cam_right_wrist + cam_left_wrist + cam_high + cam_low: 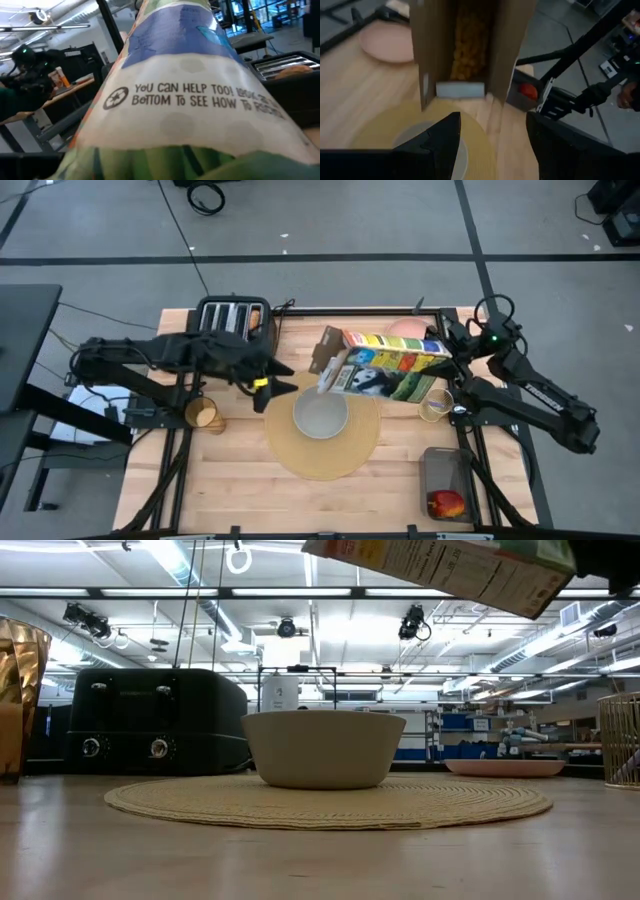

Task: Arrange a breakfast setting
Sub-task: Pour the cereal from the cereal box into the gray bowl

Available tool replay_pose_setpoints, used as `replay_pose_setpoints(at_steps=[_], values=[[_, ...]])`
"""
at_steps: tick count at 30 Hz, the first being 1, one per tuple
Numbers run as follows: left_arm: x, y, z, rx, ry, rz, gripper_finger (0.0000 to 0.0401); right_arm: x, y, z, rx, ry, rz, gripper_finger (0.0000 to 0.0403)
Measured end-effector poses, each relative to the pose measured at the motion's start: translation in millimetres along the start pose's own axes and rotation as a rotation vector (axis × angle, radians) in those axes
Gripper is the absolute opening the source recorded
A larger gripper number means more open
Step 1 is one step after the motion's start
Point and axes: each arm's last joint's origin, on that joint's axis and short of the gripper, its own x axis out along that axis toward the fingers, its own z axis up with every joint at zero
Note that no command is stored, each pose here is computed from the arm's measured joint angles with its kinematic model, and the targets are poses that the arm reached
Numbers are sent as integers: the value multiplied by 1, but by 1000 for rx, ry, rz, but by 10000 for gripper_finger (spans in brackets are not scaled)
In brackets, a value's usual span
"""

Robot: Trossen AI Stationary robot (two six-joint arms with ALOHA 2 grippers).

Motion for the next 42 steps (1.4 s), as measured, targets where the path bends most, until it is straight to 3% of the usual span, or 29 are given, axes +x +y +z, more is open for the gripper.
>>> replay_pose_setpoints(at_steps=[6,10,17,24,42], values=[[17,4,-16,-69,-4,12,231,2,8,-14,64,63,-22,245],[17,0,-18,-65,-44,44,231,4,15,-24,67,183,-68,244],[16,5,-19,-84,-46,104,231,15,24,-15,-13,298,-144,244],[16,14,-23,-83,-5,183,231,36,24,-17,-1,474,-140,243],[15,16,-27,-74,35,207,231,55,26,-10,-42,564,-213,200]])
